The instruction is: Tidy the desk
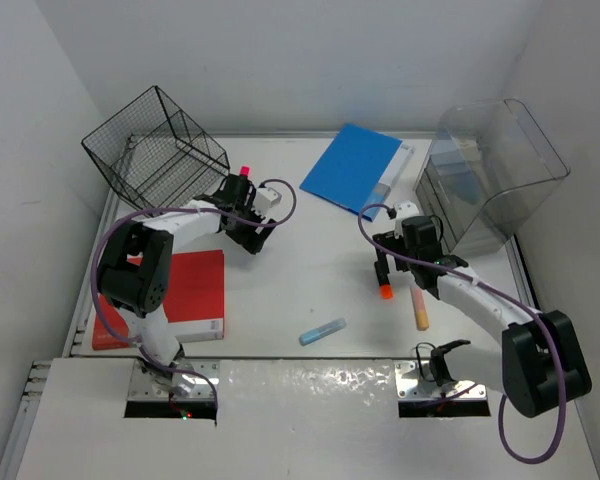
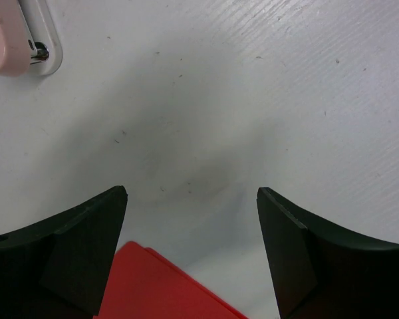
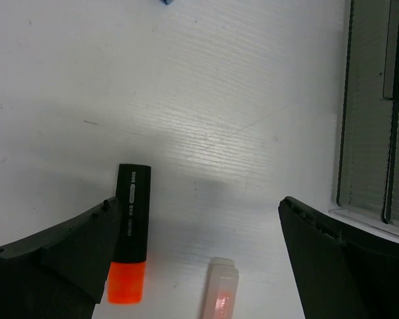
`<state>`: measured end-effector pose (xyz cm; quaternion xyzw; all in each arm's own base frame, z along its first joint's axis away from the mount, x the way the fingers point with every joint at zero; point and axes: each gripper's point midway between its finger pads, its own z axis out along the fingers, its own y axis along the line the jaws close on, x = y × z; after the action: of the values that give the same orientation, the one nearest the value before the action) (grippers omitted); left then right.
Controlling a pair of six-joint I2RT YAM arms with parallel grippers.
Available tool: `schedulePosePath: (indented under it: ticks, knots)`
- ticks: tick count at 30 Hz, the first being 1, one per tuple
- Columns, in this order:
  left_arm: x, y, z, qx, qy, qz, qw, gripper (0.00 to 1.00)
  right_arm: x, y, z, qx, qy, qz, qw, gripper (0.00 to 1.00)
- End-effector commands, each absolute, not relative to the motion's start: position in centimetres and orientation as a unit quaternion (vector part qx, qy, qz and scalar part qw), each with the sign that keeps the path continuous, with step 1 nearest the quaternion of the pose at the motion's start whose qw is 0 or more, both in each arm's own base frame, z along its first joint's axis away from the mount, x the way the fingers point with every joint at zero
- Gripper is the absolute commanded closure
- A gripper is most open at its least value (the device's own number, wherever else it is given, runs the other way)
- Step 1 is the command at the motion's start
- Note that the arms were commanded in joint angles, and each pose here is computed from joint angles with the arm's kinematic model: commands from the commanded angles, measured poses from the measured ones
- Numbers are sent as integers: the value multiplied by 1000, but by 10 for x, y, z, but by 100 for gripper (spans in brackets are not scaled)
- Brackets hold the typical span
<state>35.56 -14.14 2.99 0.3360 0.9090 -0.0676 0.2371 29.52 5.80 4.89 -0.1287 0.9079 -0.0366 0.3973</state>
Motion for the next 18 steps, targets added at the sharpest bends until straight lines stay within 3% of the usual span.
schedulePosePath:
  ticks: [1, 9, 14, 16, 17, 18]
  knots:
    - [366, -146, 50, 340, 897, -68, 274, 22, 305, 69, 70, -140, 890, -18, 433, 1]
    - [365, -148, 62, 350, 889, -72, 287, 22, 342, 94, 131, -154, 852, 21, 500, 1]
    - [366, -144, 65, 347, 887, -61, 297, 22, 369, 120, 177, -230, 799, 44, 554, 1]
    - [367, -141, 67, 344, 889, -53, 299, 22, 382, 113, 187, -245, 789, 2, 563, 9]
    - [367, -140, 67, 342, 889, -51, 299, 22, 390, 99, 195, -231, 791, -61, 563, 24]
    - [368, -139, 67, 341, 890, -48, 299, 22, 394, 88, 195, -244, 790, -116, 550, 33]
